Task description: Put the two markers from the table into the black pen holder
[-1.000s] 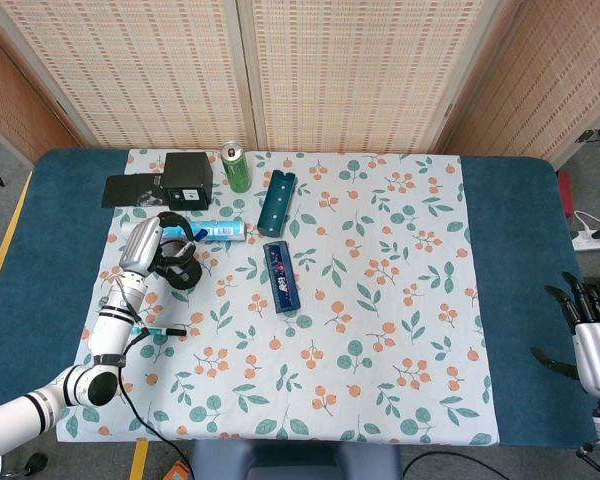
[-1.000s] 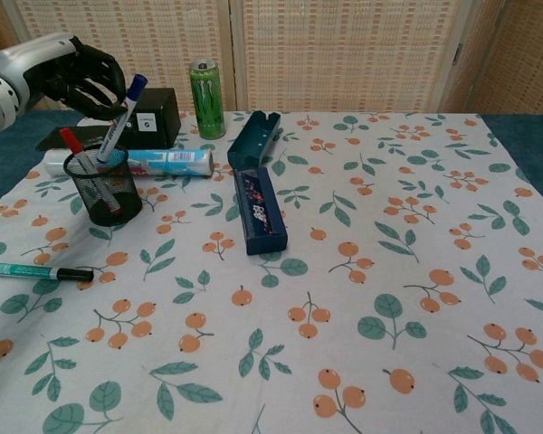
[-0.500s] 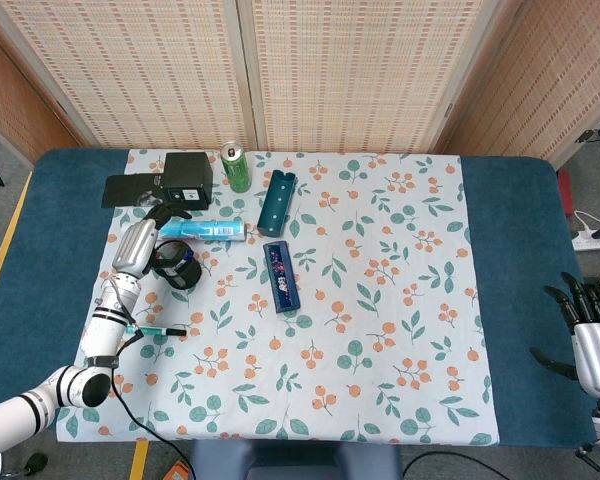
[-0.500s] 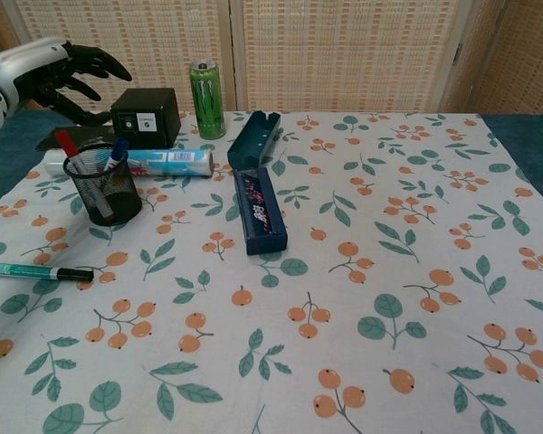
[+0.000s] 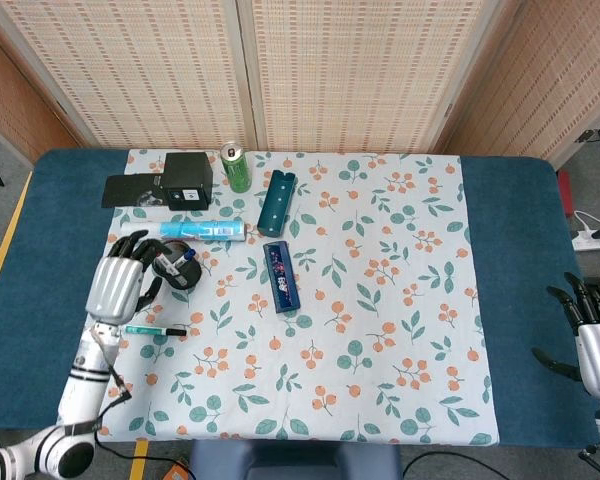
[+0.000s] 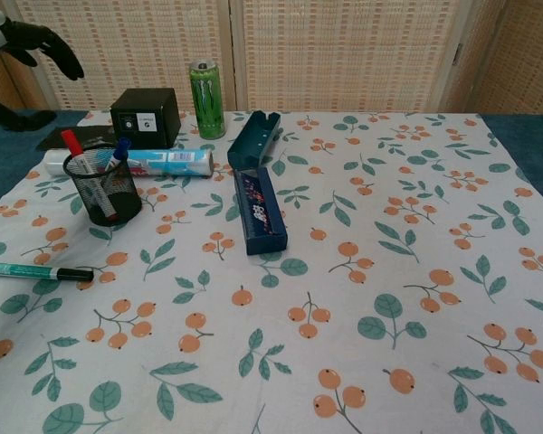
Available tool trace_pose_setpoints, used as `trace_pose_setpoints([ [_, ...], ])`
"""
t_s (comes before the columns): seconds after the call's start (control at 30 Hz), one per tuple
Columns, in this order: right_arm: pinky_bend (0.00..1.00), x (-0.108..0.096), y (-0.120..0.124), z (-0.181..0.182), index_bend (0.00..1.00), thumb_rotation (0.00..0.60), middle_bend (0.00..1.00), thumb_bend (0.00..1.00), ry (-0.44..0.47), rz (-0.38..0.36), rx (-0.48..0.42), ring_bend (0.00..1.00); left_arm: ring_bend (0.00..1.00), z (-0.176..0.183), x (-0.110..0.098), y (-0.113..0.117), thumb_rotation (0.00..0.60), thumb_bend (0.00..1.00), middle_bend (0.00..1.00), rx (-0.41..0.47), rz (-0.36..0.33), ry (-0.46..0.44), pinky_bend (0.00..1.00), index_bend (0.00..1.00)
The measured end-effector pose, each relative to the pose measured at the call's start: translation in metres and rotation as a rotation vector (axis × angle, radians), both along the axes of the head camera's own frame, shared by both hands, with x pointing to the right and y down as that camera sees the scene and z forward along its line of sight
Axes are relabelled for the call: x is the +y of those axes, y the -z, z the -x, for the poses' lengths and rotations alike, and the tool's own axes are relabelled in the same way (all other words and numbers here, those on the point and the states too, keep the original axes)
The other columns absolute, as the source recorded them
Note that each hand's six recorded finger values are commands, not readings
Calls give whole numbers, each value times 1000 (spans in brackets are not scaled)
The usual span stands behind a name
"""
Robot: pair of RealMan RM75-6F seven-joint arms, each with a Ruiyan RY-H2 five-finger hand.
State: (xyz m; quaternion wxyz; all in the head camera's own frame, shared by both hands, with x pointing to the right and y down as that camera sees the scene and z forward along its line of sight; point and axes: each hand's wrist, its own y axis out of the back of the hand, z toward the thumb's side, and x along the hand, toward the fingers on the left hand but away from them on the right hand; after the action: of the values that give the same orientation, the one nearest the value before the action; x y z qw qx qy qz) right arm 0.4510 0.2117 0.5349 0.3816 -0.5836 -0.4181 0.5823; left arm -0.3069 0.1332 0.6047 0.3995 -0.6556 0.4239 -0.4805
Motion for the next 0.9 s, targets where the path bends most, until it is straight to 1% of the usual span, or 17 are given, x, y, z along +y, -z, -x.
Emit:
trace_pose_setpoints([
  [0.07, 0, 0, 0, 2, 204, 600, 36, 0, 8, -1, -5, 100, 161, 10, 33, -1, 600, 323, 331, -64, 20, 32, 219, 393],
  [0.13, 0, 1, 1, 3, 204, 600, 36, 0, 12, -2, -7, 100, 162, 16, 67, -8, 600, 323, 332, -118, 59, 55, 218, 392],
  [0.23, 0, 1, 1, 3, 204, 600, 36, 0, 14, -3, -10, 100, 167, 15, 95, -23, 600, 323, 334, -154, 105, 58, 218, 392],
  [0.27, 0, 1, 1, 3, 204, 600, 36, 0, 14, -3, -11, 100, 168, 15, 100, -28, 600, 322, 335, -161, 114, 57, 218, 392],
  [0.33, 0, 1, 2, 3, 204, 600, 36, 0, 12, -4, -11, 100, 170, 16, 110, -39, 600, 322, 340, -179, 134, 55, 217, 392],
  [0.47, 0, 1, 2, 2, 204, 600, 36, 0, 11, -3, -9, 100, 175, 15, 120, -60, 600, 323, 346, -212, 159, 49, 217, 393],
  [0.63, 0, 1, 0, 3, 203, 600, 36, 0, 12, 2, -8, 100, 175, 7, 126, -78, 600, 323, 350, -217, 193, 42, 216, 395],
  [0.9, 0, 1, -3, 2, 202, 600, 36, 0, 11, 12, 2, 100, 176, -2, 131, -100, 600, 322, 351, -231, 232, 34, 216, 395],
])
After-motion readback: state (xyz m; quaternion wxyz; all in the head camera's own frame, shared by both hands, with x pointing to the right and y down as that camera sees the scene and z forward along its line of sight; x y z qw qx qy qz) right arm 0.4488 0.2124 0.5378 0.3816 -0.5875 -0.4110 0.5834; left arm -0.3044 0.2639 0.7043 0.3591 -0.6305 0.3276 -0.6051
